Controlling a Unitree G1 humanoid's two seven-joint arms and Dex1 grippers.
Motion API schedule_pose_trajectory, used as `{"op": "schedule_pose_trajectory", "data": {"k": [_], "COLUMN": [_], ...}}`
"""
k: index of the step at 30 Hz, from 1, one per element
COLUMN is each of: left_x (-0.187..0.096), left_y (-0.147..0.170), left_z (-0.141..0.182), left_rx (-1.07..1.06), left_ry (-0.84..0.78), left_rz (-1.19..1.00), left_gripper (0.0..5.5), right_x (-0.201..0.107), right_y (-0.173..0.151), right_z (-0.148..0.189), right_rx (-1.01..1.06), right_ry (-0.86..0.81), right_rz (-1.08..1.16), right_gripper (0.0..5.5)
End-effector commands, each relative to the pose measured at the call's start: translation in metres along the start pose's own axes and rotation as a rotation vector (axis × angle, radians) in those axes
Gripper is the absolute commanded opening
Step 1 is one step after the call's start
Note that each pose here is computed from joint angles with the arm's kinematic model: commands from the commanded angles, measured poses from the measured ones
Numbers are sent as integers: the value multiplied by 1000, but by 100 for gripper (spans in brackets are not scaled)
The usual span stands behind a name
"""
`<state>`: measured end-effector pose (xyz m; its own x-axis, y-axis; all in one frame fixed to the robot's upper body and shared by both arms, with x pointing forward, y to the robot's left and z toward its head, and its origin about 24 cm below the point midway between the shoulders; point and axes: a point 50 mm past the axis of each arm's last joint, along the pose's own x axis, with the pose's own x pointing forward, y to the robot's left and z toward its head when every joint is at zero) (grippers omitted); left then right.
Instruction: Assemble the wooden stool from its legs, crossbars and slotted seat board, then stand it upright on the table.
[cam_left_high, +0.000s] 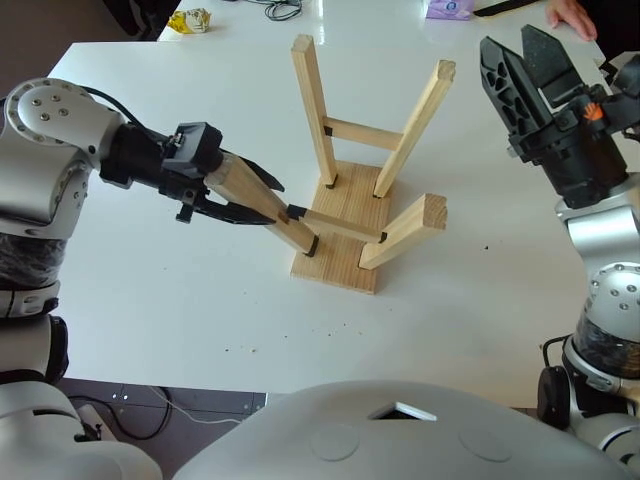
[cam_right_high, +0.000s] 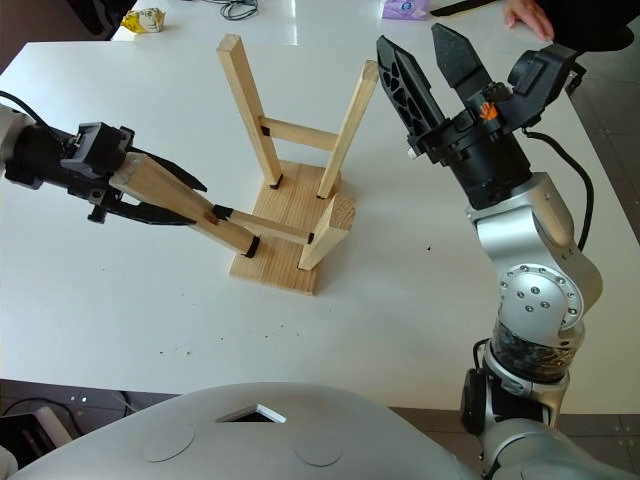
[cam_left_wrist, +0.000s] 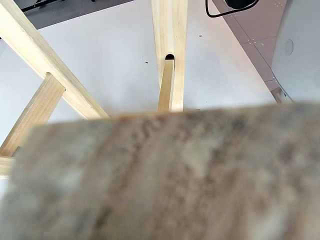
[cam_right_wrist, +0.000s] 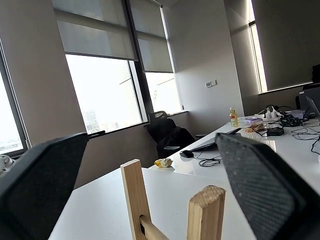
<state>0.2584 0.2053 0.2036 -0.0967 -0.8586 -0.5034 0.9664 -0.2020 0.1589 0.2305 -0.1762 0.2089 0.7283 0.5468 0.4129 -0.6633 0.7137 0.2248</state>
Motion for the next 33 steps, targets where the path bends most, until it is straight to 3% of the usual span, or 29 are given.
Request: {"op": "schedule_pose_trajectory", "data": {"k": [1,13,21,27,33], "left_x": [16,32,47,48,43], "left_y": [-14,9,15,18,8], "left_z": [-40,-51,-48,-47,-57], "left_rx": [-157,-192,-131,-93,-138], "left_ry": [86,12,70,92,79], "left_rz": [-30,-72,-150,-161,-134], "left_gripper": [204,204,204,204,204], "right_x": [5,17,25,30,47], "right_y": [-1,4,6,2,-8], "right_z": [2,-5,-7,-17,9], "right_rx": [8,20,14,-88,-190], "right_ry": [-1,66,81,188,230], "right_rz": [36,157,221,291,437], "right_gripper": [468,468,468,468,378]}}
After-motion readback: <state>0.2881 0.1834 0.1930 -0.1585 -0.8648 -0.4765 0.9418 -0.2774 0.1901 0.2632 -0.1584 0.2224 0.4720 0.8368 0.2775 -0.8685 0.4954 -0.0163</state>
